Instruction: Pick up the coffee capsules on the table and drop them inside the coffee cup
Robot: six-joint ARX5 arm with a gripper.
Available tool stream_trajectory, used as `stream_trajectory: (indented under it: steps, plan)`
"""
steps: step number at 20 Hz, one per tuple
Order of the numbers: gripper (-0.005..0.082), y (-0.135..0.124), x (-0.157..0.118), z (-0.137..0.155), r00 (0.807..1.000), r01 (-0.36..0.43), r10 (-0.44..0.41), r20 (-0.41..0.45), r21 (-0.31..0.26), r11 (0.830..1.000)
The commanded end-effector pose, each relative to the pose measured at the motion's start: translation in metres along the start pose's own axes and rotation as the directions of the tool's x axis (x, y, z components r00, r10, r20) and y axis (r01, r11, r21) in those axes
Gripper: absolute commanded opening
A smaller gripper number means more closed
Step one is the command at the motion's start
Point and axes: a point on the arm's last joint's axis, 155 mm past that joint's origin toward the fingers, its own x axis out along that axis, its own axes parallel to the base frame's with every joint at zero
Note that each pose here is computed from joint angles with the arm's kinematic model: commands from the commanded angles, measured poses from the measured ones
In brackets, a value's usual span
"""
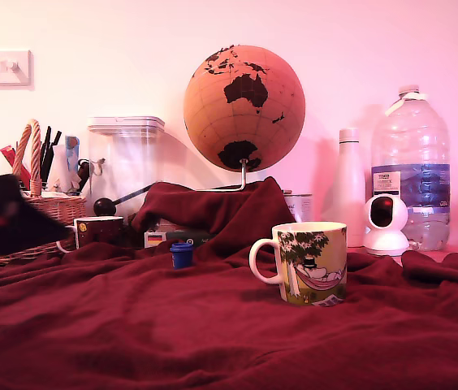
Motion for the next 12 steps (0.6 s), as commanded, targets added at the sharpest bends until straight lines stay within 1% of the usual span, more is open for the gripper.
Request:
stream_trajectory:
  steps: [1,2,5,12]
  plan:
    - [0.0609,0.001,0.006,-0.008,1.000,0.003,-0.003,-0.022,0.006,1.000]
    - [0.0609,0.002,0.011,-0.011,0.999,0.003,-0.002,-0.033,0.007,1.000]
    - [0.0609,0.005,0.022,-0.008,1.000,0.004,-0.004,-0.013,0.013,1.000]
    - [0.0609,0.010,0.046,-0.009,1.000,0.011,-0.011,-0.017,0.013,1.000]
